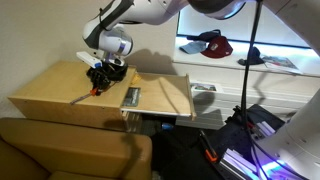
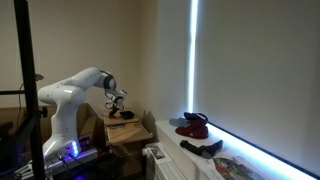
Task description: Take the screwdriver out of the tray and put it on the cabinet
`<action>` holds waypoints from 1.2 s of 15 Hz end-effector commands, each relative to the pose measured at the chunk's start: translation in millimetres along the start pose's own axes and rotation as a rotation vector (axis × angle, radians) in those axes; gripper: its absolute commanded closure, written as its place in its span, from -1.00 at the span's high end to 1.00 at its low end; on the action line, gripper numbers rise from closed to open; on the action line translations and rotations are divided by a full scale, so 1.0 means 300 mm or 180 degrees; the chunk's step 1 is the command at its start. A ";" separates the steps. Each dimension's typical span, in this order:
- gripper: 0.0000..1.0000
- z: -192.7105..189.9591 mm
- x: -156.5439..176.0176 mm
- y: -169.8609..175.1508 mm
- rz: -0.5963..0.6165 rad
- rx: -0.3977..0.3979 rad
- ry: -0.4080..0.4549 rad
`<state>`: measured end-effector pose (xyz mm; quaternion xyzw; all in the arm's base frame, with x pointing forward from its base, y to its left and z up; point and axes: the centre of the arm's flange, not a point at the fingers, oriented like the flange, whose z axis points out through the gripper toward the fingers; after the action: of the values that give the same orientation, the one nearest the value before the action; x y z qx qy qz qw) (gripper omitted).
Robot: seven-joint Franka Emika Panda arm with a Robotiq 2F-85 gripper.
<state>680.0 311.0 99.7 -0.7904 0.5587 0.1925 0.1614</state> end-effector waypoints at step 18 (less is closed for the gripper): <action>1.00 -0.068 -0.237 -0.072 -0.0457 0.0265 0.0462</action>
<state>685.6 374.7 128.4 -0.8317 0.5191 0.1337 0.1447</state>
